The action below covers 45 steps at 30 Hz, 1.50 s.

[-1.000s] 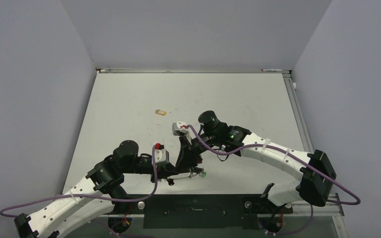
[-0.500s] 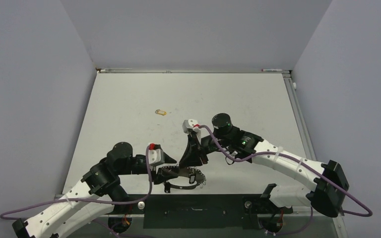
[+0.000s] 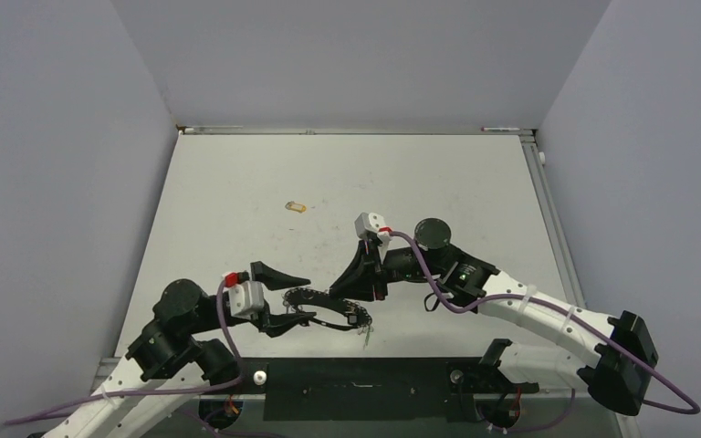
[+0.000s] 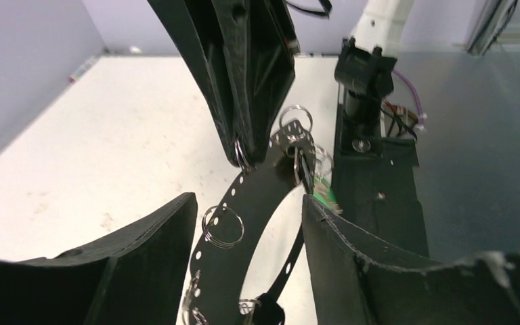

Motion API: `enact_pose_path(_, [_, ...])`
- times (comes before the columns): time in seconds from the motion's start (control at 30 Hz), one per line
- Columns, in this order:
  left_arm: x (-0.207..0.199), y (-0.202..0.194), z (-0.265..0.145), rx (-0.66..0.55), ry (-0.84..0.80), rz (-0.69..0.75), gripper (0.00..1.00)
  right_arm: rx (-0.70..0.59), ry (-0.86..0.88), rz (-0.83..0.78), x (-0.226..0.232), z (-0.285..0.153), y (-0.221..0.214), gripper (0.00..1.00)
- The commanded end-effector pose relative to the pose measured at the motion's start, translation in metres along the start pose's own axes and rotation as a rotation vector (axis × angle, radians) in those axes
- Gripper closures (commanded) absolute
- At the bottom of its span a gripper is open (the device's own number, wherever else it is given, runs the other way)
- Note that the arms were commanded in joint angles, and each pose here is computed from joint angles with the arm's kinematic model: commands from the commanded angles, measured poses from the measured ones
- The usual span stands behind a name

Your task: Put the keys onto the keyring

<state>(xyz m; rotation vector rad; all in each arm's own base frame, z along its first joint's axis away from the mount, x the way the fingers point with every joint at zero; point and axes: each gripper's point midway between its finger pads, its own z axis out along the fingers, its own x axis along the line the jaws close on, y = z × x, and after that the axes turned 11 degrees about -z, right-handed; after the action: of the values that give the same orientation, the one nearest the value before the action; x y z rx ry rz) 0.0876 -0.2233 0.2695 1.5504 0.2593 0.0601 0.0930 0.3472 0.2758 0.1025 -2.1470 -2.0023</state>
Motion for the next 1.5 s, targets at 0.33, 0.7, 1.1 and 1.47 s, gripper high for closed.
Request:
enact_pose_path(0.33, [-0.007, 0.049, -0.01, -0.227, -0.026, 0.066, 0.56, -0.156, -0.153, -0.241, 0.003, 0.004, 0.042, 0.95])
enact_pose_path(0.7, [-0.009, 0.036, -0.001, -0.16, -0.08, 0.026, 0.73, -0.178, -0.145, -0.274, 0.011, 0.011, 0.046, 0.95])
enact_pose_path(1.1, [-0.011, 0.03, 0.005, -0.126, -0.116, -0.007, 0.83, -0.154, -0.119, -0.288, 0.016, 0.019, 0.041, 0.95])
enact_pose_path(1.47, [-0.011, 0.03, 0.007, -0.109, -0.122, -0.023, 1.0, -0.131, -0.1, -0.299, 0.019, 0.028, 0.035, 0.95])
